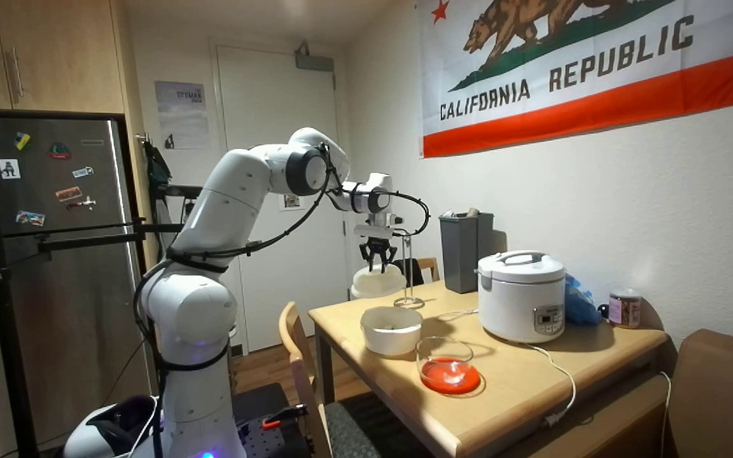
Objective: Cover the bowl with the lid on the table
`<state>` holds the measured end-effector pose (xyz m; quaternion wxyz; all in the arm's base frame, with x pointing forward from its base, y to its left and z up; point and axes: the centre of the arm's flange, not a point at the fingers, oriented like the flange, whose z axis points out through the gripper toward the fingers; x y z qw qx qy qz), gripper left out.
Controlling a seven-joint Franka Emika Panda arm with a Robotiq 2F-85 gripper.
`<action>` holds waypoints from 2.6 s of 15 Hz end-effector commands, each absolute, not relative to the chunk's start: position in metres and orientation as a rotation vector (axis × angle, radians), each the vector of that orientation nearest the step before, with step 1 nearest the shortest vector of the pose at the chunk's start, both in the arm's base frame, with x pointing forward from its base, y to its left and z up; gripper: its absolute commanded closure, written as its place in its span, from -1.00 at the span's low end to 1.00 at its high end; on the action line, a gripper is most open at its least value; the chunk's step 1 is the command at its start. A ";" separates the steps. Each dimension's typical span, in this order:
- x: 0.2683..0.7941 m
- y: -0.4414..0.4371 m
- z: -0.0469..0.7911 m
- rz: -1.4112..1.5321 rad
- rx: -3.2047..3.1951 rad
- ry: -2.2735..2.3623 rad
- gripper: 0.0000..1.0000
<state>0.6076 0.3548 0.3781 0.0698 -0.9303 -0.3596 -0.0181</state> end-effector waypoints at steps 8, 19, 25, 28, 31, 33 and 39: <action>0.552 0.262 0.362 -0.092 -2.925 -0.681 0.59; 0.580 0.273 0.347 -0.043 -2.912 -0.705 0.59; 0.575 0.263 0.365 -0.042 -2.923 -0.645 0.59; 0.573 0.261 0.373 -0.024 -2.933 -0.621 0.59; 0.569 0.254 0.375 0.041 -2.949 -0.563 0.59; 0.568 0.248 0.375 0.072 -2.955 -0.529 0.59; 0.580 0.234 0.367 0.050 -2.967 -0.495 0.59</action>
